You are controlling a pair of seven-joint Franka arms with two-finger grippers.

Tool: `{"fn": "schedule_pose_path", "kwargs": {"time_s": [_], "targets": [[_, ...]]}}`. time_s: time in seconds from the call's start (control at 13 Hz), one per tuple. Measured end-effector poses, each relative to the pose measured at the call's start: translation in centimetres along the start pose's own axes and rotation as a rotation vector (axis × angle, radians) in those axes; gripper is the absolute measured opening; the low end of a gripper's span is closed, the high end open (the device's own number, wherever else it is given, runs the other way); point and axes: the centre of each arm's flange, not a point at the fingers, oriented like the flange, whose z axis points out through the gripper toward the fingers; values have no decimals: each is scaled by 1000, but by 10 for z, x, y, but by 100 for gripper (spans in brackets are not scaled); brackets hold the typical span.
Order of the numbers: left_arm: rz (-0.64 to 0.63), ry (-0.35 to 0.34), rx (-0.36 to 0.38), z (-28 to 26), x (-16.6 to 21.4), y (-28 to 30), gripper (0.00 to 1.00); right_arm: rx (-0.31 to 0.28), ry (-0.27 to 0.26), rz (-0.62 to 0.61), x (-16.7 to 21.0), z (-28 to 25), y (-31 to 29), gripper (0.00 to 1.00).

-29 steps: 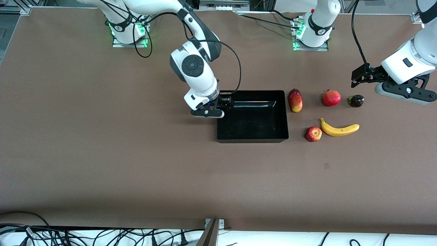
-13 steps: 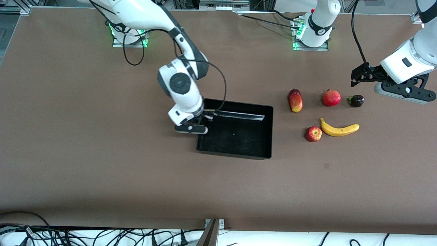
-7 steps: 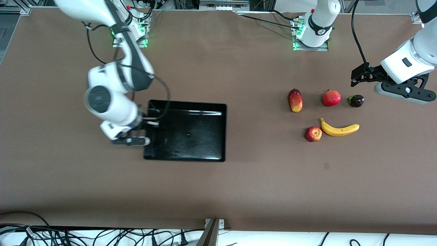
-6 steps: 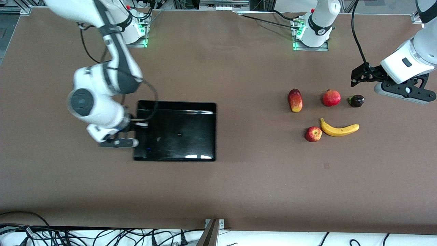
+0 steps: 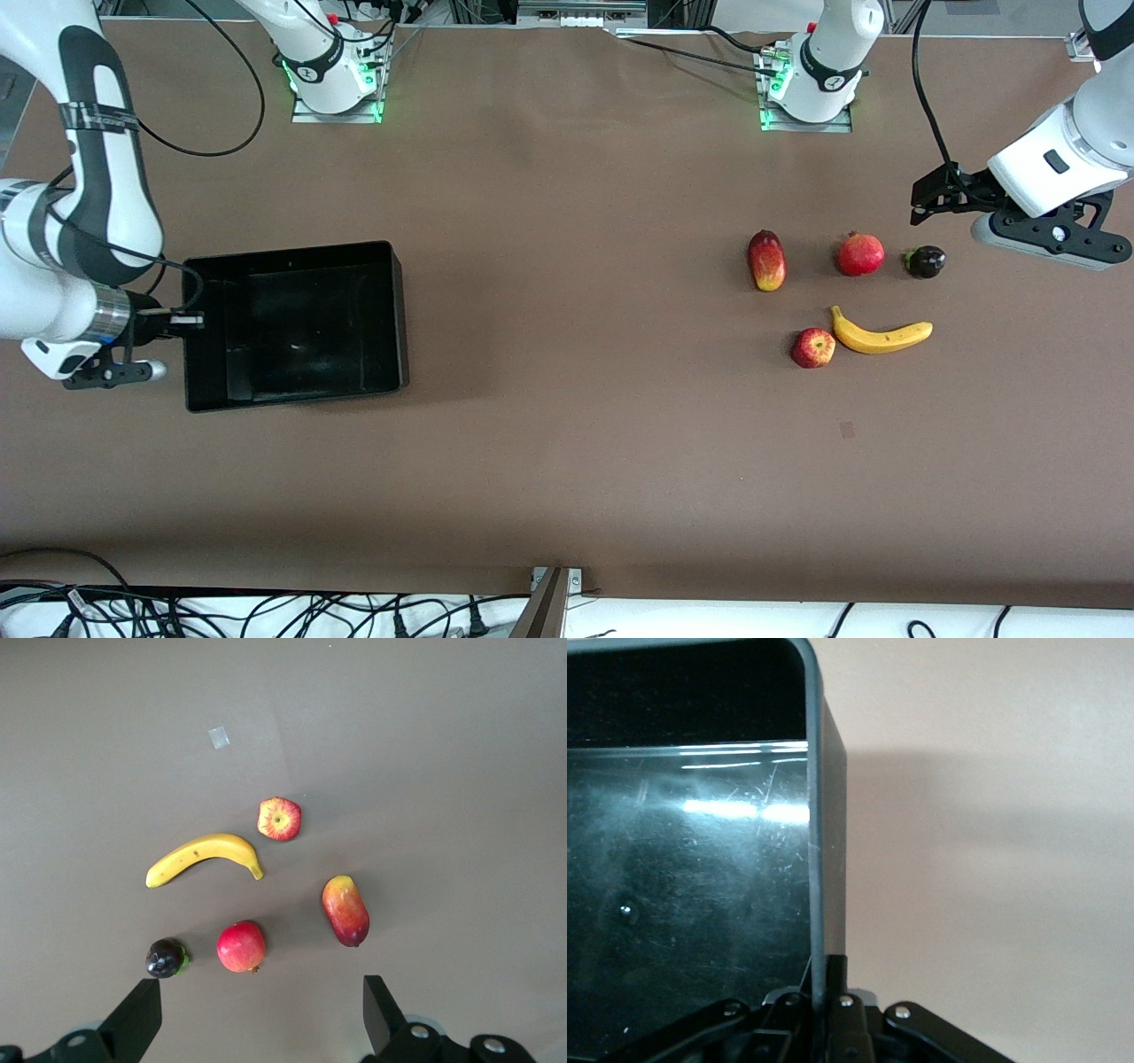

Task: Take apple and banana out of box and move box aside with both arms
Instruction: 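Slide the empty black tray across the table toward the right arm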

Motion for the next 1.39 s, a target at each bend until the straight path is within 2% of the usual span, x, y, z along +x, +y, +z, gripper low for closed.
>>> {"fn": "schedule_pose_path", "kwargs": {"time_s": [0.39,0.85,0.93,1.0,1.08,1.39], "targets": [[-1,0,0,0,0,0,100,6,-19,27,-16,55,51,4],[-3,0,0,0,0,-1,100,10,-25,128,-25,73,37,4],[-3,0,0,0,0,-2,100,10,-25,129,-27,73,35,9],[-3,0,0,0,0,-2,100,11,-23,124,-28,71,35,9],[-4,-1,0,0,0,-2,100,11,-18,102,-28,68,34,16],[-5,-1,0,0,0,-3,100,3,27,42,-23,38,32,58]]}}
